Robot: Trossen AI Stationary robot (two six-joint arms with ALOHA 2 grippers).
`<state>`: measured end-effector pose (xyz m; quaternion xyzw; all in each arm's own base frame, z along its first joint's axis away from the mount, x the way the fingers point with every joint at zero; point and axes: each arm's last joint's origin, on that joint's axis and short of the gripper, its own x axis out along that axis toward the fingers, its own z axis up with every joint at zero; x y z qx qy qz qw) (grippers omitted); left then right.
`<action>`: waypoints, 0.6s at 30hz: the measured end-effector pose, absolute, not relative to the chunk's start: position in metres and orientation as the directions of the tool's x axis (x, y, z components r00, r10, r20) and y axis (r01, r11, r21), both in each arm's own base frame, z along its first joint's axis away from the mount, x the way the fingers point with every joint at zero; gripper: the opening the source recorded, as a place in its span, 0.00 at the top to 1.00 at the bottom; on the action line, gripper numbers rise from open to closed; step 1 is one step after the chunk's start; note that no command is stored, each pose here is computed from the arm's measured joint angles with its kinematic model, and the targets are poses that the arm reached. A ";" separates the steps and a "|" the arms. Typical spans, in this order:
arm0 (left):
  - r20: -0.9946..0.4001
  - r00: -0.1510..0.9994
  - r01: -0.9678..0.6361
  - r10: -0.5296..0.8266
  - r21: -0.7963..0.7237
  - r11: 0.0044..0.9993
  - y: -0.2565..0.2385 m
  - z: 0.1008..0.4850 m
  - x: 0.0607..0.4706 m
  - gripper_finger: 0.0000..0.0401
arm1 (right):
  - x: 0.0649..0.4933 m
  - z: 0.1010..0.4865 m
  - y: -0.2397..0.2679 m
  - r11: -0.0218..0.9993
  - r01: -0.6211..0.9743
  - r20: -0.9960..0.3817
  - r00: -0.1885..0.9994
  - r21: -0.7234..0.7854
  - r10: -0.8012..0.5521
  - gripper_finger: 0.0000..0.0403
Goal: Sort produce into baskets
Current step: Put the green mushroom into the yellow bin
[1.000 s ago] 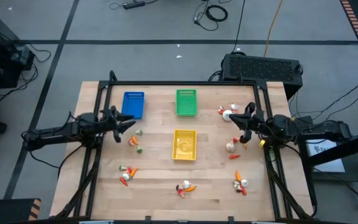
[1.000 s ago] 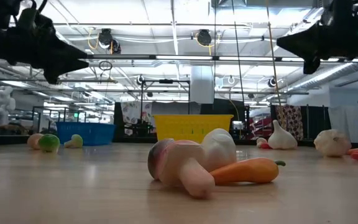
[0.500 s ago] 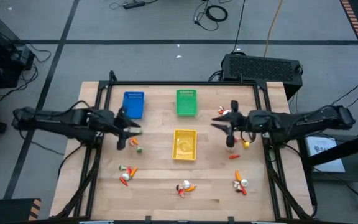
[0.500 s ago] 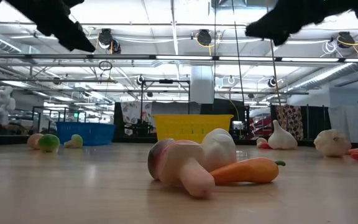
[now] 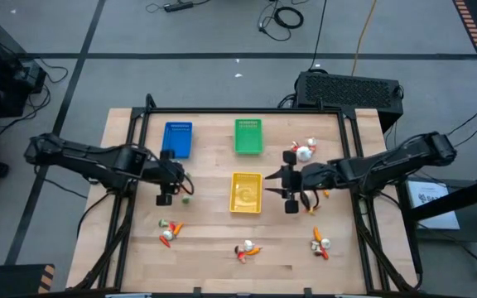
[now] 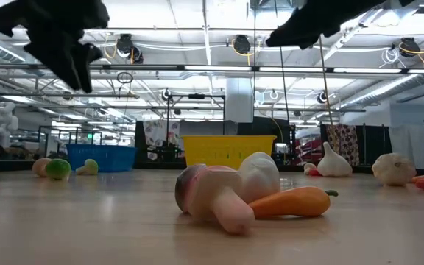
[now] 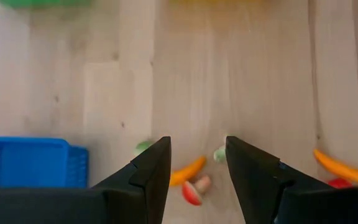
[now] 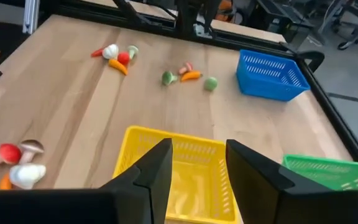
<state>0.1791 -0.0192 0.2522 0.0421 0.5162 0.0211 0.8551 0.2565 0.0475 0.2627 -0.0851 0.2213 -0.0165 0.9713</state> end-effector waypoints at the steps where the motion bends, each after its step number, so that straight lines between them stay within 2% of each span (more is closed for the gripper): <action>1: -0.888 0.454 0.012 0.074 0.089 0.996 -0.020 0.250 0.181 0.60 | 0.258 0.261 0.048 0.985 -0.006 -0.425 0.902 -0.175 -0.070 0.65; 12: -0.956 0.291 0.050 0.048 0.066 0.997 -0.021 0.221 0.202 0.59 | 0.268 0.255 0.050 0.976 -0.025 -0.413 0.908 -0.216 -0.069 0.65; 15: -0.959 0.277 0.050 0.055 0.072 0.996 -0.021 0.219 0.203 0.54 | 0.269 0.255 0.049 0.973 -0.029 -0.413 0.908 -0.231 -0.071 0.65; 18: -0.954 0.282 0.039 0.101 0.116 0.992 -0.021 0.217 0.206 0.45 | 0.269 0.255 0.049 0.971 -0.031 -0.412 0.908 -0.238 -0.072 0.65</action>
